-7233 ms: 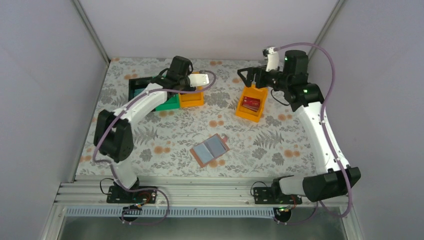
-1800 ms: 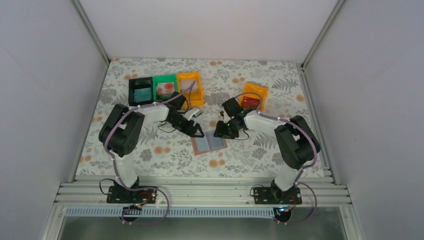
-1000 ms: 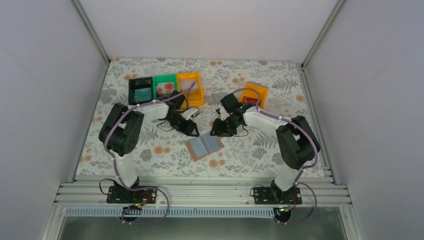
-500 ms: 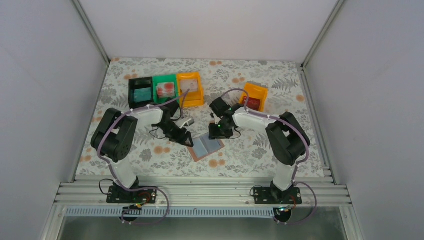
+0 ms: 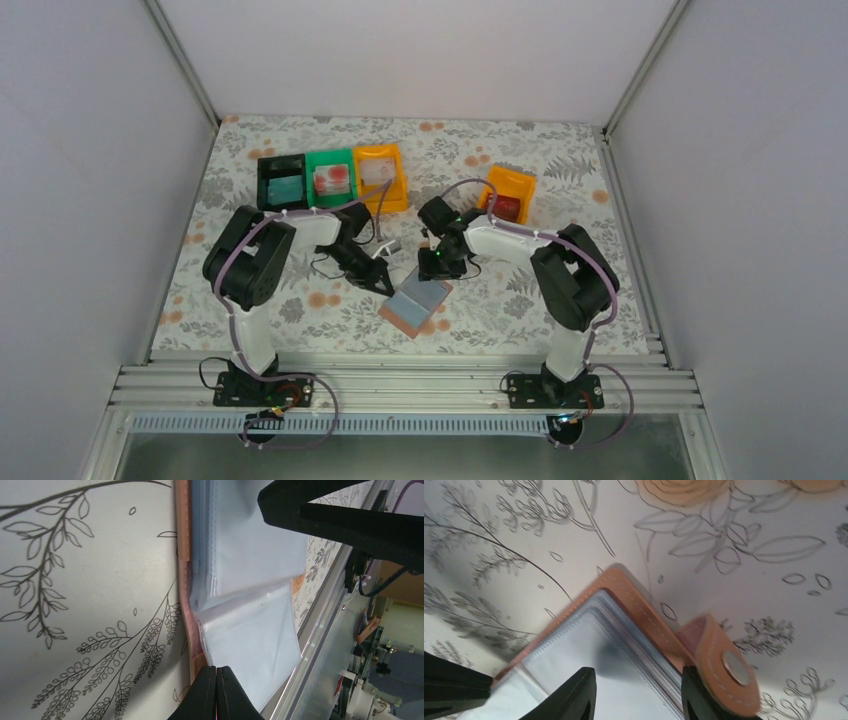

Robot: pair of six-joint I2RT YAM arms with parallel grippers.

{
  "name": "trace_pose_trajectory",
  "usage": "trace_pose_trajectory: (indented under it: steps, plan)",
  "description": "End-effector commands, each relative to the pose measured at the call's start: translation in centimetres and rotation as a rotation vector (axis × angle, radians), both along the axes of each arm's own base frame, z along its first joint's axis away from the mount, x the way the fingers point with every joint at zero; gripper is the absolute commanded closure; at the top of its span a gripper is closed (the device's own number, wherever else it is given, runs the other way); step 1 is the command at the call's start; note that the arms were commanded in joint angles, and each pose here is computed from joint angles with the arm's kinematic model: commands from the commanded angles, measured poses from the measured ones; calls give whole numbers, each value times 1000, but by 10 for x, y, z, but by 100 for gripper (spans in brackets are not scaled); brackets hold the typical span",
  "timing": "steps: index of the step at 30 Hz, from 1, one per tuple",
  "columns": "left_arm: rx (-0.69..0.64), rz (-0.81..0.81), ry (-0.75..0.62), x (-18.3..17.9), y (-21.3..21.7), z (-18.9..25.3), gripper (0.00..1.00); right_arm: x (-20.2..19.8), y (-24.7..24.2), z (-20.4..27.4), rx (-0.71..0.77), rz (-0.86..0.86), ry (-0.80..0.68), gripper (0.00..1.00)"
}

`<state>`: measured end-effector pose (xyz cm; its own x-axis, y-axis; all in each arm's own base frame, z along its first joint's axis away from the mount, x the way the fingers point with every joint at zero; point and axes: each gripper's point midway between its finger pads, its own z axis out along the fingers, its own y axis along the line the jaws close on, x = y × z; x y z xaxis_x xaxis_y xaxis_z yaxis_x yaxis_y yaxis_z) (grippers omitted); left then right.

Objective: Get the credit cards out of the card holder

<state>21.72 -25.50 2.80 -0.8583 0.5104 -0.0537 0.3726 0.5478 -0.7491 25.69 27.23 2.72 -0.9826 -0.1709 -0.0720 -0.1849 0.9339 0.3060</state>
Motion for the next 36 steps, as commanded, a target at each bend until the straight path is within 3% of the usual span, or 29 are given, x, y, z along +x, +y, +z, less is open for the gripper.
trace_pose_trajectory:
  steps: [1,7,9,11,12,16,20,24,27,32,36]
  plan:
    - [-26,-16,-22,5,-7,6,98,4,-10,21,-62,53,-48,55]
    - [22,-15,-84,10,0,7,98,13,-7,71,-43,192,-168,51]
    - [37,-17,-112,12,2,9,98,20,-17,73,-87,191,-206,41]
    - [43,-19,-132,13,4,11,97,28,-30,63,-162,200,-223,21]
    - [45,-19,-142,14,4,13,98,32,-34,58,-191,224,-229,16]
    - [78,-22,-192,17,10,14,98,50,-31,36,-235,310,-234,10]
    - [83,-20,-232,19,13,21,97,50,-15,17,-160,393,-186,24]
    - [98,-19,-270,22,16,24,97,53,-18,8,-140,374,-159,59]
    - [104,-18,-285,23,17,26,97,54,-22,7,-135,347,-155,76]
    - [125,-16,-317,29,19,27,97,60,-52,10,-151,178,-145,94]
    - [158,-3,-359,41,22,28,86,67,-90,21,-110,-79,-140,96]
